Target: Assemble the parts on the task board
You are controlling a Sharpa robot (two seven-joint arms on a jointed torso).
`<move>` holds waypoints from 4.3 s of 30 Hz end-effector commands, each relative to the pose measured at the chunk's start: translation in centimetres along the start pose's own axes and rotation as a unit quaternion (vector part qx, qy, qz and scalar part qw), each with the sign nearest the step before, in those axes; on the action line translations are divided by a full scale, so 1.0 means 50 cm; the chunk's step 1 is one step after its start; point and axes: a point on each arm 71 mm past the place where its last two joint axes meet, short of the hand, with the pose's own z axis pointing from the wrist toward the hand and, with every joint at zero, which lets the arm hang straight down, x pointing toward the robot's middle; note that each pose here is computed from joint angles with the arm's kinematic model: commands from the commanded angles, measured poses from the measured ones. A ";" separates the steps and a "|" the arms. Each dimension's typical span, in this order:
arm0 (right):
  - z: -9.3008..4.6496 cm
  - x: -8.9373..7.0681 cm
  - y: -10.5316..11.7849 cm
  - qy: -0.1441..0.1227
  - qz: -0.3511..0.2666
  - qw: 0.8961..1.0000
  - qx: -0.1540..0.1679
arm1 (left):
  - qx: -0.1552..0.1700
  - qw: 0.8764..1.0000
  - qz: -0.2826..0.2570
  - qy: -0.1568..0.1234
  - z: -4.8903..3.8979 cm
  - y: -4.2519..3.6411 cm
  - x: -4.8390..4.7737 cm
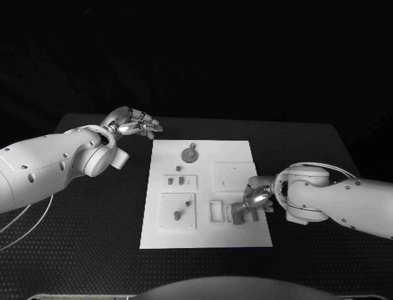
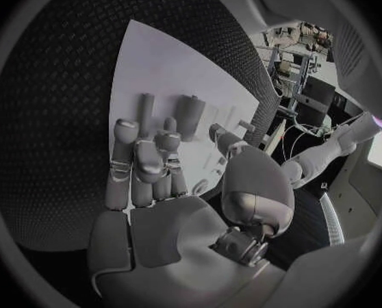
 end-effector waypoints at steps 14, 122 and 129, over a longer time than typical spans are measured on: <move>0.025 0.017 0.008 0.003 -0.018 1.000 0.005 | 0.006 1.000 -0.003 0.004 -0.001 -0.005 0.002; 0.053 0.018 0.077 0.042 0.124 0.991 -0.010 | -0.004 1.000 -0.004 0.009 -0.005 -0.002 0.002; 0.055 0.020 0.080 0.044 0.122 0.991 -0.011 | -0.004 1.000 -0.004 0.009 -0.005 -0.002 0.003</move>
